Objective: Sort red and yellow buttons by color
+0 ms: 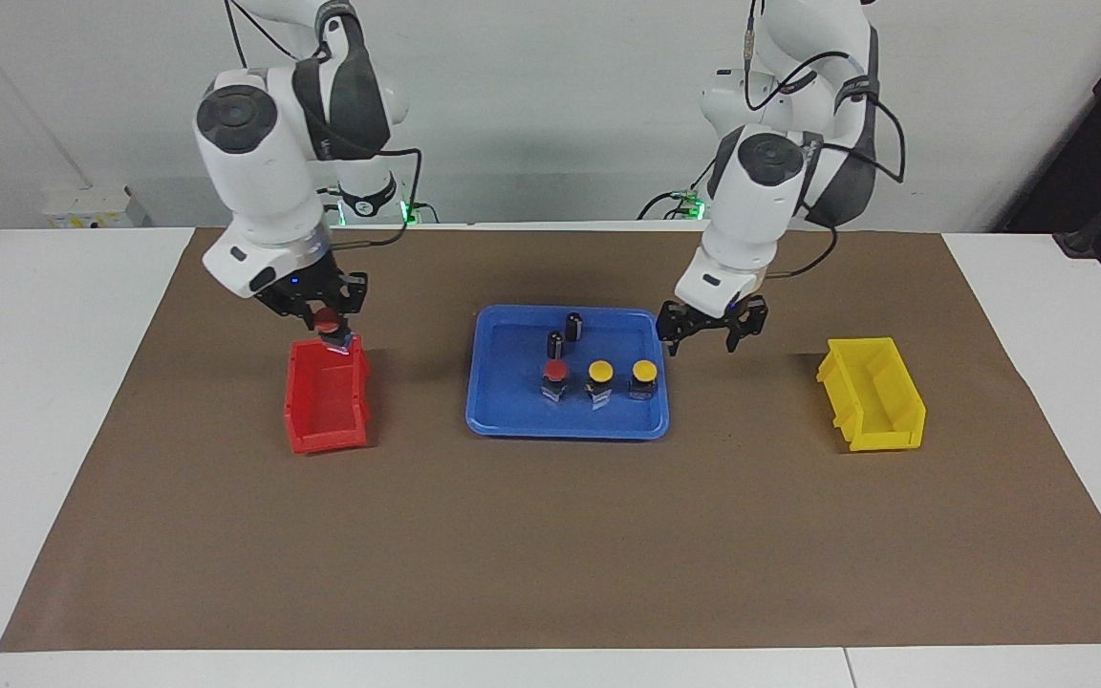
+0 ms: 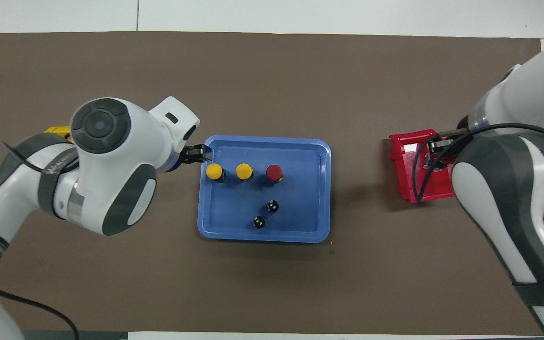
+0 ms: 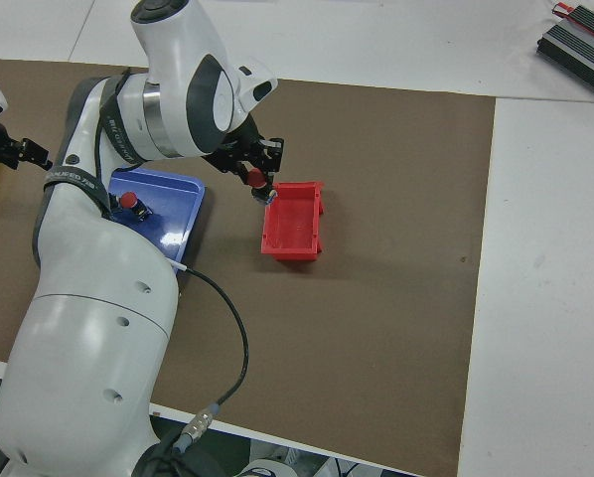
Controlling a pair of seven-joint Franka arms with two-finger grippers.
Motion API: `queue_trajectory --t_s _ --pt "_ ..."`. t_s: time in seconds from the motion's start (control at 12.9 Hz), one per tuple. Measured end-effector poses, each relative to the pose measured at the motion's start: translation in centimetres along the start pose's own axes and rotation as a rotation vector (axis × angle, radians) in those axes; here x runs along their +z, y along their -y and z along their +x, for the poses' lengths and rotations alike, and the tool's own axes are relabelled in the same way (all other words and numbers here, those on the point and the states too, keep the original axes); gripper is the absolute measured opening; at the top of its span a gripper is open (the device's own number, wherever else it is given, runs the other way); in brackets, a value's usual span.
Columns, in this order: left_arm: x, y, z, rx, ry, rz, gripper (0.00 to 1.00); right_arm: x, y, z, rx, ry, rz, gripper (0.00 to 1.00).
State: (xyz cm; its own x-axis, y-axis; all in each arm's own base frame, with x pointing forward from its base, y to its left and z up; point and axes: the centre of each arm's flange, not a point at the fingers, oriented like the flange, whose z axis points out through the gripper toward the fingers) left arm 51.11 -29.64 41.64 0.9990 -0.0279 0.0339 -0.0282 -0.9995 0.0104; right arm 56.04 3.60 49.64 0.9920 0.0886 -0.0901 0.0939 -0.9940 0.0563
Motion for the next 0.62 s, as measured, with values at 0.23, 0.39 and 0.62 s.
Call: queue_trajectory --t_s 0.23,0.39,0.62 --pt "2.2 -0.6 0.2 0.001 0.015 0.007 0.76 4.6 -0.9 -0.4 -0.024 -0.049 0.002 0.41" --pt "2.7 -1.0 0.0 0.008 0.02 0.009 0.72 7.0 -0.1 -1.4 -0.039 -0.076 -0.001 0.41" --pt "3.1 -1.8 -0.6 0.024 0.022 0.01 0.72 9.9 0.1 -2.8 -0.048 -0.105 -0.002 0.41"
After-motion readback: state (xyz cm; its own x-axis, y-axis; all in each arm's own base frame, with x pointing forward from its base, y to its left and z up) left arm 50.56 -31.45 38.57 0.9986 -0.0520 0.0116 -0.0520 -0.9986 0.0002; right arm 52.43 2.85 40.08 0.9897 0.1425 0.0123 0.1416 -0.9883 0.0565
